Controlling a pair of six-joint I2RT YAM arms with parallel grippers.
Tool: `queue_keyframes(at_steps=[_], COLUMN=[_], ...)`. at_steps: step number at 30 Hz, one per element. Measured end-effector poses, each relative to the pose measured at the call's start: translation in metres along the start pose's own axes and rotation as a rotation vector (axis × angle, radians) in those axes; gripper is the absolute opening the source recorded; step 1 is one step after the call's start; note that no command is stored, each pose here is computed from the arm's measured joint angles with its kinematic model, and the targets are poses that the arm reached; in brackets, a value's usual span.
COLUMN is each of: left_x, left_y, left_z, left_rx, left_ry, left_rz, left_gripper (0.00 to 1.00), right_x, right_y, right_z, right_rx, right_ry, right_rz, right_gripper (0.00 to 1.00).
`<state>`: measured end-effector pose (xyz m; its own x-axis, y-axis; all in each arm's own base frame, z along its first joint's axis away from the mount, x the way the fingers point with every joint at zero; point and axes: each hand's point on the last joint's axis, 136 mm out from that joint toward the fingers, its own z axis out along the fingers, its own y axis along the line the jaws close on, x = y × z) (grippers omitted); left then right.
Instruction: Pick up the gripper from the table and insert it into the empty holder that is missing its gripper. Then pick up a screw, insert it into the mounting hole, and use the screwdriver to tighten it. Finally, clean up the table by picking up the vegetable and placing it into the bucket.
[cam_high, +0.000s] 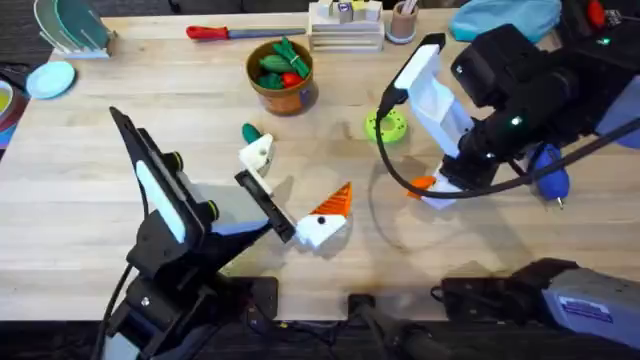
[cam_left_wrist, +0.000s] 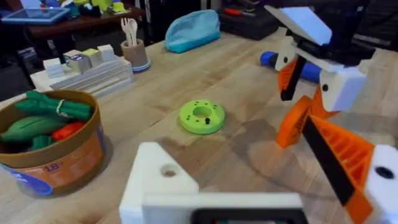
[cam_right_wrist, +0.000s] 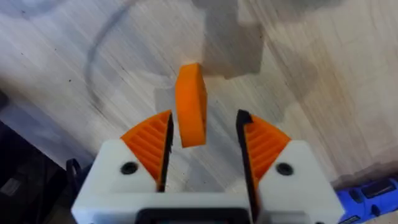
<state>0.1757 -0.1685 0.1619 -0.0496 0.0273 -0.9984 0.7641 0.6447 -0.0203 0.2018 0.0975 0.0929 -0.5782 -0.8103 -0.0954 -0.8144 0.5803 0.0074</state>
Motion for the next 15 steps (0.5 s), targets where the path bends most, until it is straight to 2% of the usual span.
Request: queue_keyframes(at_steps=[3,6,9,15], left_x=[0.0000,-0.0001,0.0000,-0.0001], left_y=[-0.0001,0.0000,0.0000,0.0000], left_z=[0.0000,0.0000,0.0000,0.0000], left_rx=[0.000,0.000,0.000,0.000], left_ry=[0.000,0.000,0.000,0.000], left_rz=[0.000,0.000,0.000,0.000], left_gripper=[0.993,0.992,0.993,0.993], right_x=[-0.0001,-0.0001,-0.0005,-0.0007], right_y=[0.0000,0.0000,-0.0004,-0.0005], right_z=[0.0000,-0.0001,0.0000,-0.0001], right_rx=[0.000,0.000,0.002,0.002], right_ry=[-0.001,-0.001,-0.002,-0.003], right_rz=[-0.003,-0.005,-0.005,-0.006], right_gripper=[0.504,0.222,0.039,0.015])
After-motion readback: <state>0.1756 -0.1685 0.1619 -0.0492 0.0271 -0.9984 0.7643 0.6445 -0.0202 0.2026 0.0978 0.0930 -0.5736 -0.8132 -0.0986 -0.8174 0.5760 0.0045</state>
